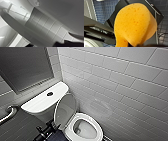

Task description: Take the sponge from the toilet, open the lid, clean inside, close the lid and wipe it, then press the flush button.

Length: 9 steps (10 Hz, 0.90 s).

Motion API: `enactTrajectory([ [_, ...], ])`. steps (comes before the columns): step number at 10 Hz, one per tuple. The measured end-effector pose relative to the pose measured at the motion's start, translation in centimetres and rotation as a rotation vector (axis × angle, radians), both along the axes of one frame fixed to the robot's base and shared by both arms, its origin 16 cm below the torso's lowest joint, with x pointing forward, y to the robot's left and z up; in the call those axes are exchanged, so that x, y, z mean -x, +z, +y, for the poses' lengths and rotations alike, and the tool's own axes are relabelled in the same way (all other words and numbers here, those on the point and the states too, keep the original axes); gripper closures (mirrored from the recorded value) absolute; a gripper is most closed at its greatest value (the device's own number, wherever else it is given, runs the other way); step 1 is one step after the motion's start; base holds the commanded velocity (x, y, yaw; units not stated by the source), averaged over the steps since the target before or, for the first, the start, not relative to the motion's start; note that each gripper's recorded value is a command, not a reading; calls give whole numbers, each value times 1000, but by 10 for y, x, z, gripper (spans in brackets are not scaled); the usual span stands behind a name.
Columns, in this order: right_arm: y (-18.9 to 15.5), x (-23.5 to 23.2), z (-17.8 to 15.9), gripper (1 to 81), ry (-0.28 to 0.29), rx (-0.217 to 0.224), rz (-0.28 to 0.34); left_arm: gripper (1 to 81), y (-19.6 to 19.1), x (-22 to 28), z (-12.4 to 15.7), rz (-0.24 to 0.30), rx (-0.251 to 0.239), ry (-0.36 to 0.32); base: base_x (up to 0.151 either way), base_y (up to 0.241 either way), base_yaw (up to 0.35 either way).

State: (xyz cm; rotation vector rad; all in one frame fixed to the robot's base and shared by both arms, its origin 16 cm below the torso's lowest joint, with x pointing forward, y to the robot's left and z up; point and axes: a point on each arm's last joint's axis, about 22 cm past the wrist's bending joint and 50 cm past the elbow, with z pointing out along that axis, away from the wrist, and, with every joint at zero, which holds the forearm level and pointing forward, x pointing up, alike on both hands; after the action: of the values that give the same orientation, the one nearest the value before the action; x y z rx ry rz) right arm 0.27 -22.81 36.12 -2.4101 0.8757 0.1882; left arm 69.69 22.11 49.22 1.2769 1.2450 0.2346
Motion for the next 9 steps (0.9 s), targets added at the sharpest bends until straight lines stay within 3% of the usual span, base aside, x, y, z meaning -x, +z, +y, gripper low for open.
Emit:
enactTrajectory([
  [1, 1, 2, 1, 811, -2, 0, 2, 10, -4, -6, 19, 8, -4, 39, 0, 0, 0],
  [5, 4, 7, 3, 811, -6, 0, -1, 10, -12, 11, 32, 14, -28, 29, 0, 0, 0],
  [8, 4, 6, 2, 811, -6, 2, -6, 10, -58, 64, 68, 38, -179, -43, 0, 0, 0],
  [9, 4, 6, 3, 811, -1, 0, -11, 10, -68, 74, 68, 11, -230, -96, 0, 0, 0],
])
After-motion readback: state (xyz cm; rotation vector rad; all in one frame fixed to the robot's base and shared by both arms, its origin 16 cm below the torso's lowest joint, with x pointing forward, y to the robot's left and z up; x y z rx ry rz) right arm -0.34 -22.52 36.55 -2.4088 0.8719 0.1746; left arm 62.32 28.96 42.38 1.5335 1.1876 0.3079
